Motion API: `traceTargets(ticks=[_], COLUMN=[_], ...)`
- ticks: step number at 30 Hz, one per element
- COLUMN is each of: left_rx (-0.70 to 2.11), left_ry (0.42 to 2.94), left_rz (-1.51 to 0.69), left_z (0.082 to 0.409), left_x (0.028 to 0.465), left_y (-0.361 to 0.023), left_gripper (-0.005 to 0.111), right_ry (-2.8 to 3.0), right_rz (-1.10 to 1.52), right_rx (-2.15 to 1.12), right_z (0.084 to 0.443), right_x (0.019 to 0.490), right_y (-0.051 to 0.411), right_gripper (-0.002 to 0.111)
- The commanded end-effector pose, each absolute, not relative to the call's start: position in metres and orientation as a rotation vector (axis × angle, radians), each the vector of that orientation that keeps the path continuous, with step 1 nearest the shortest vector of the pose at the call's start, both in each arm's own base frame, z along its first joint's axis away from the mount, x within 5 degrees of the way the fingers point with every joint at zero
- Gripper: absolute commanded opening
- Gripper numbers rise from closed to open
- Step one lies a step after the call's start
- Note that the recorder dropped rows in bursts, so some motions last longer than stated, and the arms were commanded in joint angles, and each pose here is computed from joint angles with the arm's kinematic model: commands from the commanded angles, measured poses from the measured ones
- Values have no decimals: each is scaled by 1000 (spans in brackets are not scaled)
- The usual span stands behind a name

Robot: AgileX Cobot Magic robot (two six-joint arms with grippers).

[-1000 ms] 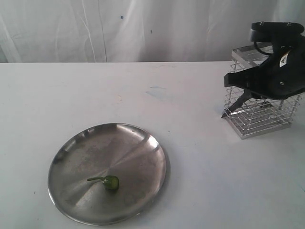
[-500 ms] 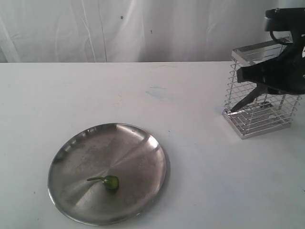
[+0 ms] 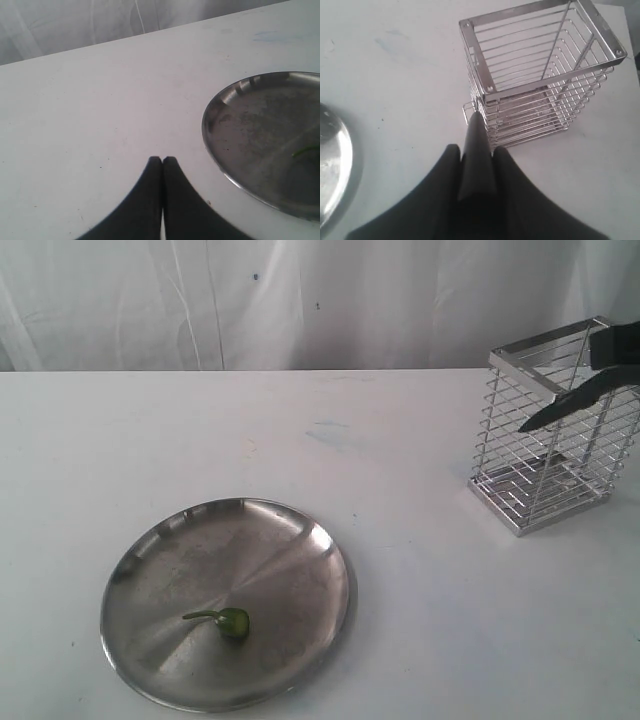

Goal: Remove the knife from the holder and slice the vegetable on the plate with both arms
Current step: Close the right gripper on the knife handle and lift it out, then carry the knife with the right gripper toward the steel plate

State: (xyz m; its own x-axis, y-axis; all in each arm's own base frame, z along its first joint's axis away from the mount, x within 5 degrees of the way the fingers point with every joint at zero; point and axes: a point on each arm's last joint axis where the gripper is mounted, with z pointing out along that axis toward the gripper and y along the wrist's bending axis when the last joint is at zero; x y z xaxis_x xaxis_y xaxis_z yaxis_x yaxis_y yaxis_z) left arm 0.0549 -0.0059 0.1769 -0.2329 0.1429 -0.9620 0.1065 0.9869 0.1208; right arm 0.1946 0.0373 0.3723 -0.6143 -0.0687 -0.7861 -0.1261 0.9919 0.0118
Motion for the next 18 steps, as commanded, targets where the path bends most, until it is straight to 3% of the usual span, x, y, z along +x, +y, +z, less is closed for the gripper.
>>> traceTargets(ticks=[1,11,18], left_rx=[179,179,179], left_ry=[1802,1802,1802], left_rz=[24,24,24], left_z=[177,177,177], left_x=[55,55,55], left_y=[-6,-6,-6], left_gripper=[0,0,0], right_ry=[2210,2107,2000], right_rz=[196,513,776], right_rx=[-202,-361,-272], right_z=[383,395,364], right_x=[171,143,152], right_y=[42,62,77], right_gripper=[0,0,0])
